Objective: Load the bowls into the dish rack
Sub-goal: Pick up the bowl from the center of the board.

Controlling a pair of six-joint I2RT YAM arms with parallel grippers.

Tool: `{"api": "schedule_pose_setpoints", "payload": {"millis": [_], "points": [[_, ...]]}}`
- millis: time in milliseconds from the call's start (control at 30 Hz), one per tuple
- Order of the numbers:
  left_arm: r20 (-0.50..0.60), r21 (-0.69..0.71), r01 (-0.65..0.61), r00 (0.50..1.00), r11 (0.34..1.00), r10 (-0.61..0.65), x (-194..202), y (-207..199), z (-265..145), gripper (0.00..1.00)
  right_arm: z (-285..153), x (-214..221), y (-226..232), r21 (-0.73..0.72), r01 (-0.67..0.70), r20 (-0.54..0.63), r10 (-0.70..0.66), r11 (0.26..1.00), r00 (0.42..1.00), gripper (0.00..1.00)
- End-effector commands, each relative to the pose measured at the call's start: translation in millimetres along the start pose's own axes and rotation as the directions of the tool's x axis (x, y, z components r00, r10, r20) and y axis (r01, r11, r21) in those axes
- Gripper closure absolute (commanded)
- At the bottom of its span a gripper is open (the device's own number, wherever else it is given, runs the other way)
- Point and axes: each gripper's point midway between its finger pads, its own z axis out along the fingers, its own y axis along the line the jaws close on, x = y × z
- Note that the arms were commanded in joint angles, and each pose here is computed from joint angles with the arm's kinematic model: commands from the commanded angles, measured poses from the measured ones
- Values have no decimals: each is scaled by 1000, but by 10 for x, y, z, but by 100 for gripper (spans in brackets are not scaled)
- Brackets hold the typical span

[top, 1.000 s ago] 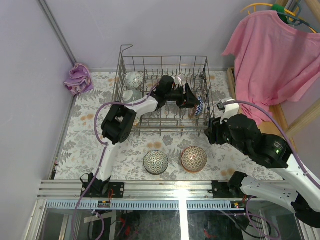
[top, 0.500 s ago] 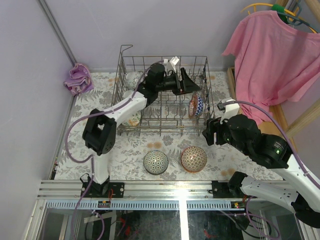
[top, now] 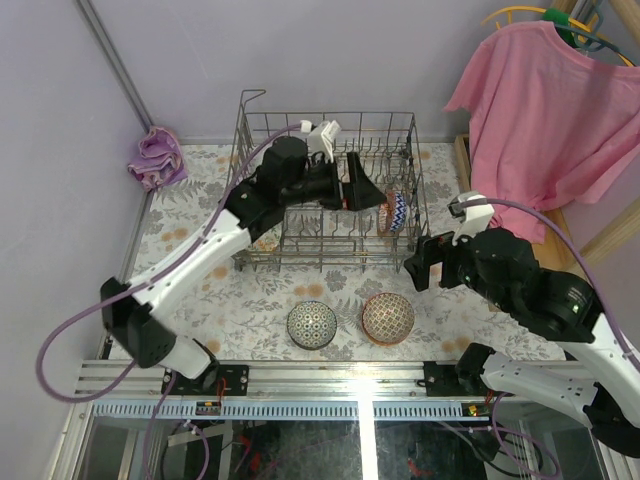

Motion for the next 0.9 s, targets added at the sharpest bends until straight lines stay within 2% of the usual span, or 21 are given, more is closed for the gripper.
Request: {"api": "schedule_pose_setpoints", "payload": {"millis": [0,233,400,633,867], "points": [[-105,-202,-25,994,979,4,511,179,-372,0,-198,-208,-46,2,-45,69,45,999,997,1],[-212,-359,-53,977,932,-26,1286,197,-788,0,-189,-189,7,-21,-84,64,85,996,994,1],[-256,-395,-77,966,916,-29,1752,155,-891,0,-142,-159,42,-31,-100,56,102,994,993,1],[-350,-374,-188,936,908,50,2265,-168,-582,0,-168,-171,15,-16,-113,55,113,994,992,1],[-444,-392,-304,889,868,111,2581,-216,-167,0,-441,-278,-140,2,-150,129,149,989,980,2]]}}
